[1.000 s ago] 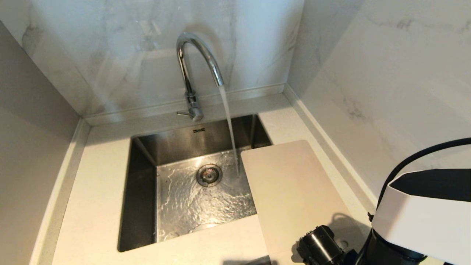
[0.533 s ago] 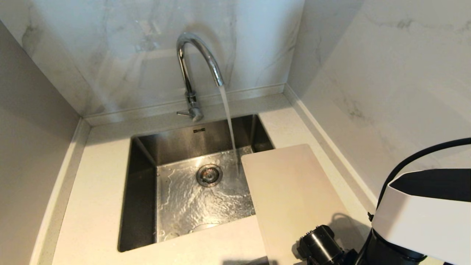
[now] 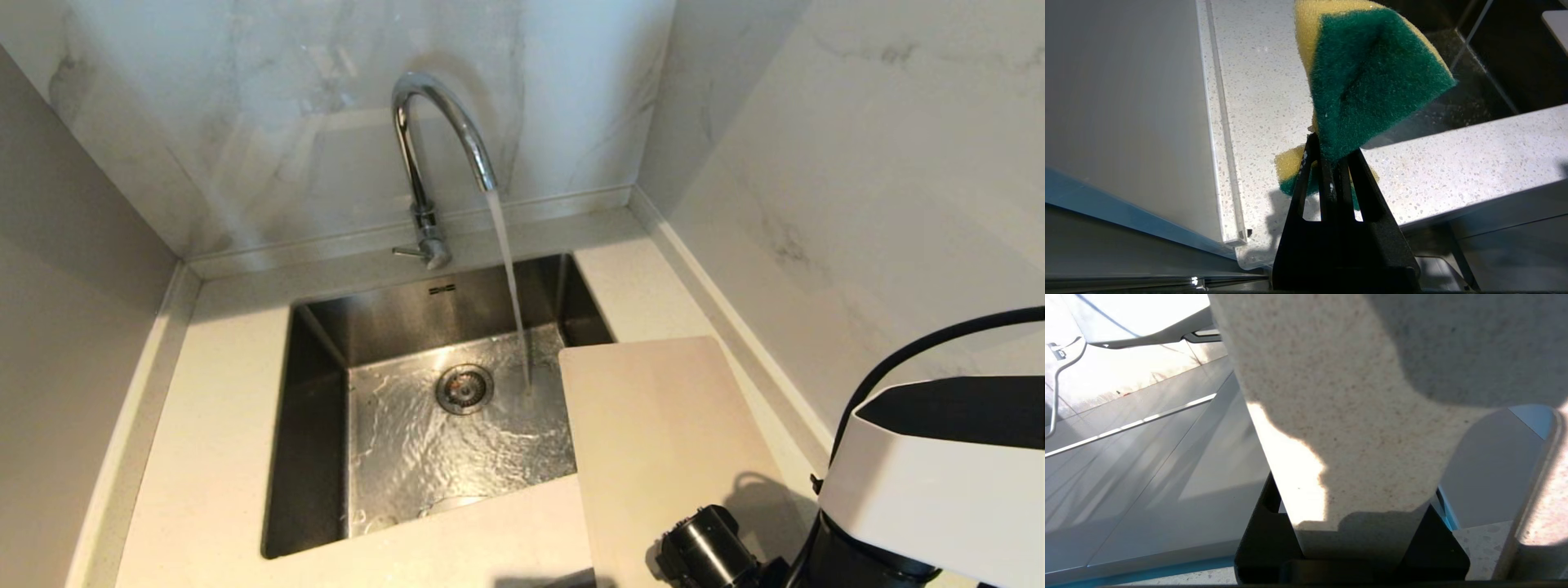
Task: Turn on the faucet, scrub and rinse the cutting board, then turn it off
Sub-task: Pick up the cutting board
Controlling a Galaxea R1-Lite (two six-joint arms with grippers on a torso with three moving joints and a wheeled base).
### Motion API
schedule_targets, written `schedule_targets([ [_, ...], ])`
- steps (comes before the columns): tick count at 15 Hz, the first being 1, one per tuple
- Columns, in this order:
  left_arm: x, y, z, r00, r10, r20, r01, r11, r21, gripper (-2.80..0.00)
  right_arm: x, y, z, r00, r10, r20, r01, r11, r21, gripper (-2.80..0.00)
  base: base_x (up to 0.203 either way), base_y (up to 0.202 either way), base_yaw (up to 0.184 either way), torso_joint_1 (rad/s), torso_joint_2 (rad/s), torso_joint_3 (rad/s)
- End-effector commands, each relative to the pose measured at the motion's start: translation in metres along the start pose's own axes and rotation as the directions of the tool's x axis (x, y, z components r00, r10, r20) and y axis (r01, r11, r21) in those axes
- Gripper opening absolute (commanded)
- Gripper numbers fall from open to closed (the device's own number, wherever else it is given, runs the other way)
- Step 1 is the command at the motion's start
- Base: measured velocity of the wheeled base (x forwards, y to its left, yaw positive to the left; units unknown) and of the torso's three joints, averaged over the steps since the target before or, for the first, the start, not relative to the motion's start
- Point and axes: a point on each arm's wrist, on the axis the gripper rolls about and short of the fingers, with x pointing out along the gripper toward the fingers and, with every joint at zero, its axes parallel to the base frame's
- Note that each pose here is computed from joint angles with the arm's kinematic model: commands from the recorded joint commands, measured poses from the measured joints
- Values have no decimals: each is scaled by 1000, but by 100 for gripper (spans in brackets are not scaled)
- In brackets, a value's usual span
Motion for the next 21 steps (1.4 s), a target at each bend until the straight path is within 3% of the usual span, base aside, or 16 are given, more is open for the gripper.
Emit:
schedule_targets([
  [1, 0, 0, 0, 1000, 1, 0, -1, 1000, -2, -280, -1, 0, 0, 1000, -8, 1, 8, 1000, -7, -280, 0, 0, 0, 0, 0, 0],
  [8, 0, 0, 0, 1000, 0, 0, 0, 1000, -2, -280, -31, -11, 6, 989, -132, 67, 133, 991, -7, -280, 0, 0, 0, 0, 0, 0],
  [12, 0, 0, 0, 1000, 0, 0, 0, 1000, -1, -280, -54, -12, 6, 972, -217, 93, 222, 974, -53, -280, 0, 0, 0, 0, 0, 0],
  [21, 0, 0, 0, 1000, 1, 0, -1, 1000, 0, -280, -85, -4, -2, 942, -313, 118, 323, 943, -77, -280, 0, 0, 0, 0, 0, 0],
])
